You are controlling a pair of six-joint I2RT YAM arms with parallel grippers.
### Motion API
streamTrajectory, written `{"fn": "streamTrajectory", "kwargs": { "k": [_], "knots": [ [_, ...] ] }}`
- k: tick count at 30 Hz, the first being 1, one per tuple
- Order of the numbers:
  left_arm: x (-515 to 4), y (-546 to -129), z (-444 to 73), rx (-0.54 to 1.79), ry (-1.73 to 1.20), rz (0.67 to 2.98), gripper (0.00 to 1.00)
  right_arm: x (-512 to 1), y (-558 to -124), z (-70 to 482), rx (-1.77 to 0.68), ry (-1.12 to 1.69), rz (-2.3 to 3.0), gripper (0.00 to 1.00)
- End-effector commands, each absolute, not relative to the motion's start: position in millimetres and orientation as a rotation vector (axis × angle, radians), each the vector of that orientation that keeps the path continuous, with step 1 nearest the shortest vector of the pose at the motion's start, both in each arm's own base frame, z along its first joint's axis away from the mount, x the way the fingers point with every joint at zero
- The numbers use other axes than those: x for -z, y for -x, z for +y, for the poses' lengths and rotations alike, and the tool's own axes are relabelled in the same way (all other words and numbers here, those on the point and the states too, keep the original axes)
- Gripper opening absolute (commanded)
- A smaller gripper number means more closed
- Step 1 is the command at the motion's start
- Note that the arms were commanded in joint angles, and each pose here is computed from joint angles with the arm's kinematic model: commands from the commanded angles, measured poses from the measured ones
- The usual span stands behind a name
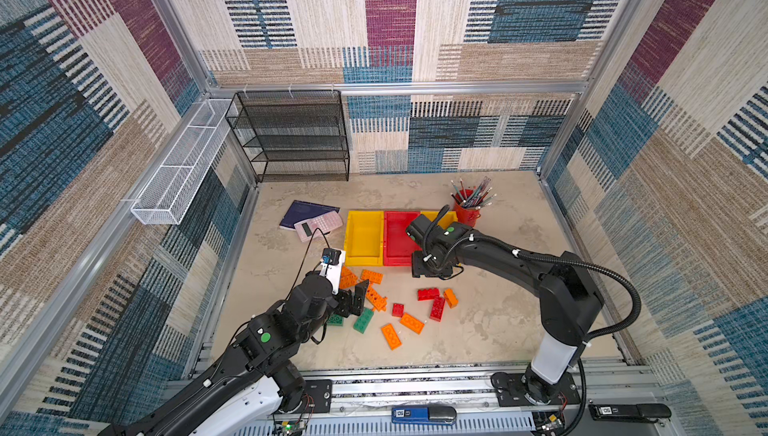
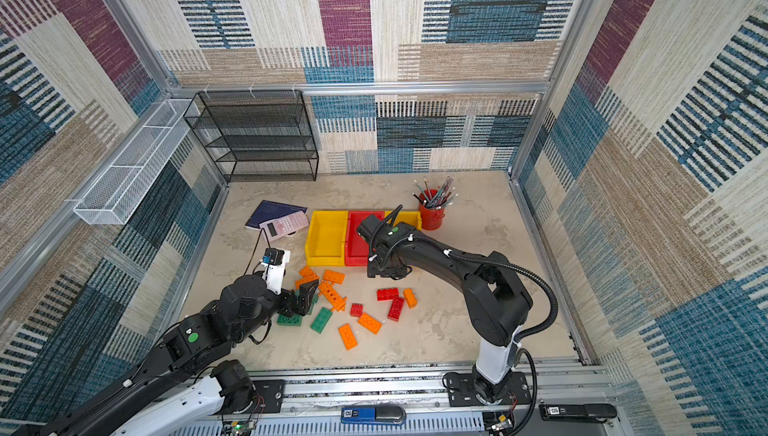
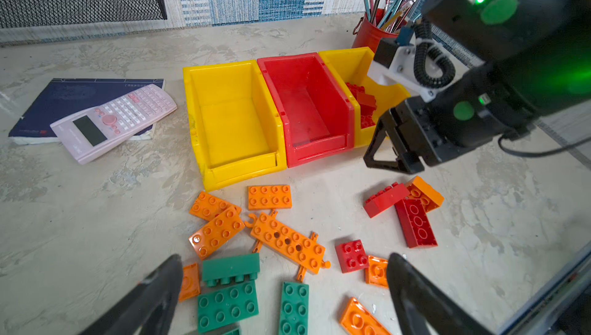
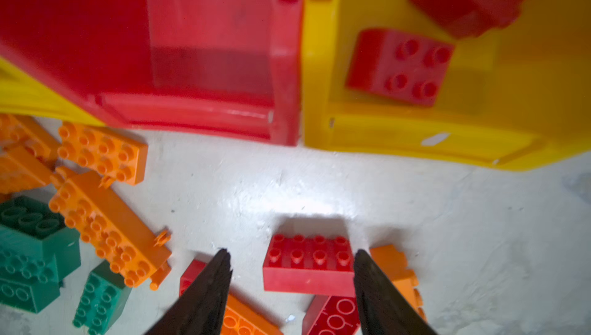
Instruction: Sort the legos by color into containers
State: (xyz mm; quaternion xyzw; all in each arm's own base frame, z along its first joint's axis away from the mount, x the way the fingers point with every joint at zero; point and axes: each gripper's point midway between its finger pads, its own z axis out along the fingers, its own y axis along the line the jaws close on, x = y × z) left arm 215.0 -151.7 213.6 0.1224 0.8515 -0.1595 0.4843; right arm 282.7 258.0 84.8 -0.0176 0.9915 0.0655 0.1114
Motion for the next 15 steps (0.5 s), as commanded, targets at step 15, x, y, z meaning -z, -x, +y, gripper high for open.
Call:
{"fn": "streamTrajectory", "kwargs": {
  "k": [15],
  "knots": [
    [-179.1,-195.1,-123.0,0.486,0.045,2.192,0.99,-79.2,-227.8,250.5,-0.249,0.056,2.95,0.67]
  ]
}}
